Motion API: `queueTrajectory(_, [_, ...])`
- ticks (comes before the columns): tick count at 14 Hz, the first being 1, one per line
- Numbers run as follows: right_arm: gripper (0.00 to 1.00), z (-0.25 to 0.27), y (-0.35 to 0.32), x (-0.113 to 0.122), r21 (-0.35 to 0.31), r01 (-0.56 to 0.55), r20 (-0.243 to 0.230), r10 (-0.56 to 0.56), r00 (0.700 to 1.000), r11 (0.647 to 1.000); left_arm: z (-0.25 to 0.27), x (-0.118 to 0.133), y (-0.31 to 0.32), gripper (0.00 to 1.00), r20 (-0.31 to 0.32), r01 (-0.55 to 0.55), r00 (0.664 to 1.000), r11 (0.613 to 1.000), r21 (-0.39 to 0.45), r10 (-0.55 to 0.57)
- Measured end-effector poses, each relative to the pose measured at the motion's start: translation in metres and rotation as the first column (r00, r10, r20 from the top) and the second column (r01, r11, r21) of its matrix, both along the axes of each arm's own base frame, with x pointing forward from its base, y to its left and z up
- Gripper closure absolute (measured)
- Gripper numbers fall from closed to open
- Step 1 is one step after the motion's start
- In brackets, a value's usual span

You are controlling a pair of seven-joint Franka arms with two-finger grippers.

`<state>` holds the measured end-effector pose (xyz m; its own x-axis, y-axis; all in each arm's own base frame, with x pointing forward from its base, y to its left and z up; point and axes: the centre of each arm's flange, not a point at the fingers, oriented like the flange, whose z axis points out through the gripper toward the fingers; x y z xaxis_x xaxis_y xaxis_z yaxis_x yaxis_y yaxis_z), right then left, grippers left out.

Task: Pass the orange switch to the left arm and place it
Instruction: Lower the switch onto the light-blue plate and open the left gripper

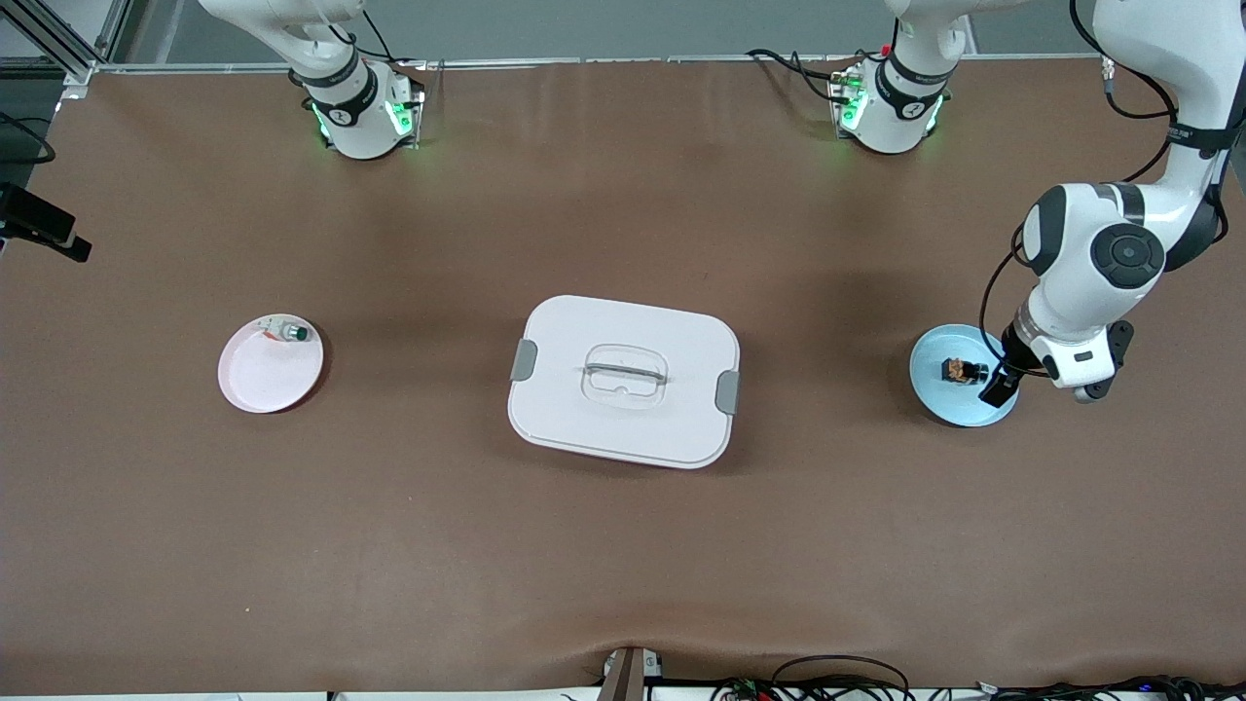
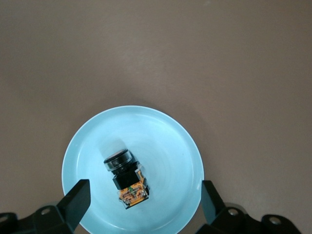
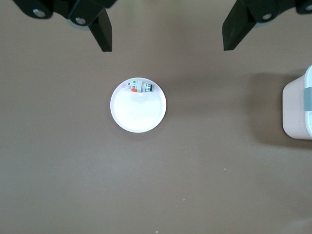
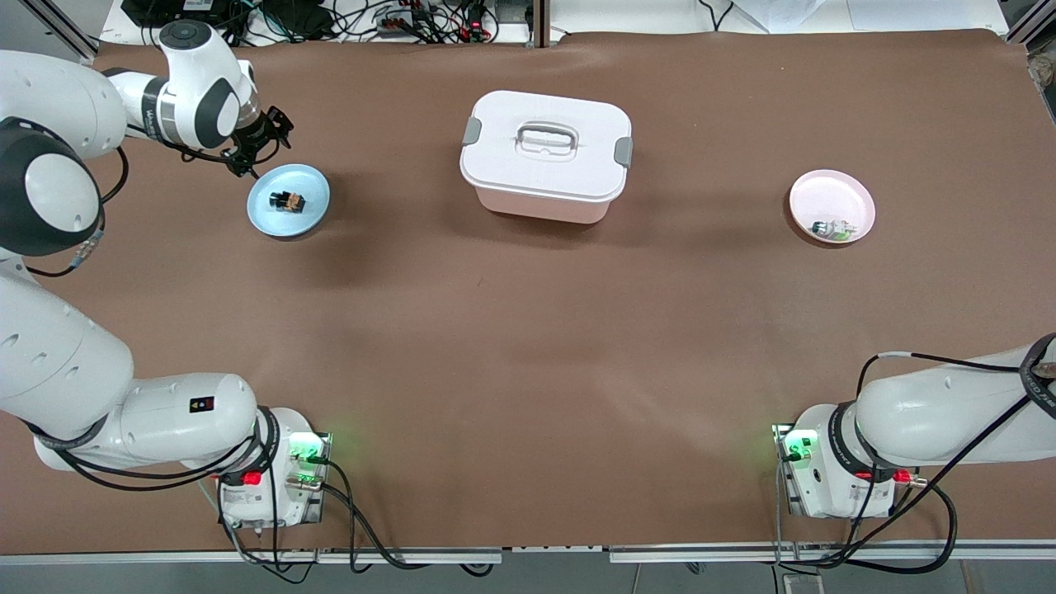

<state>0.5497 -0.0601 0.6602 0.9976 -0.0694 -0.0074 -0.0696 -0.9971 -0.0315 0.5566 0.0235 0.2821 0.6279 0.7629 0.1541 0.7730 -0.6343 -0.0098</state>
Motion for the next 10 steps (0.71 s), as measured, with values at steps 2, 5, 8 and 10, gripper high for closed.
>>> queueTrajectory(2, [0.00,0.000,0.001,0.000,0.001,-0.001,0.000,0.001,1.000,1.000,0.004,0.000,0.000,0.00,-0.008,0.103,0.995,0.995,0.007,-0.102])
queueTrajectory(5, [0.00,0.000,0.001,0.000,0.001,-0.002,-0.001,0.002,1.000,1.000,0.008,0.000,-0.004,0.00,-0.019,0.238,0.971,0.971,0.008,-0.238])
queueTrajectory(8, [0.00,0.000,0.002,0.000,0.002,-0.003,-0.001,0.003,1.000,1.000,0.011,0.000,-0.011,0.00,-0.029,0.374,0.927,0.927,0.010,-0.374])
queueTrajectory(10, [0.00,0.000,0.002,0.000,0.002,-0.004,-0.002,0.004,1.000,1.000,0.014,0.001,-0.014,0.00,-0.037,0.462,0.886,0.887,0.016,-0.461])
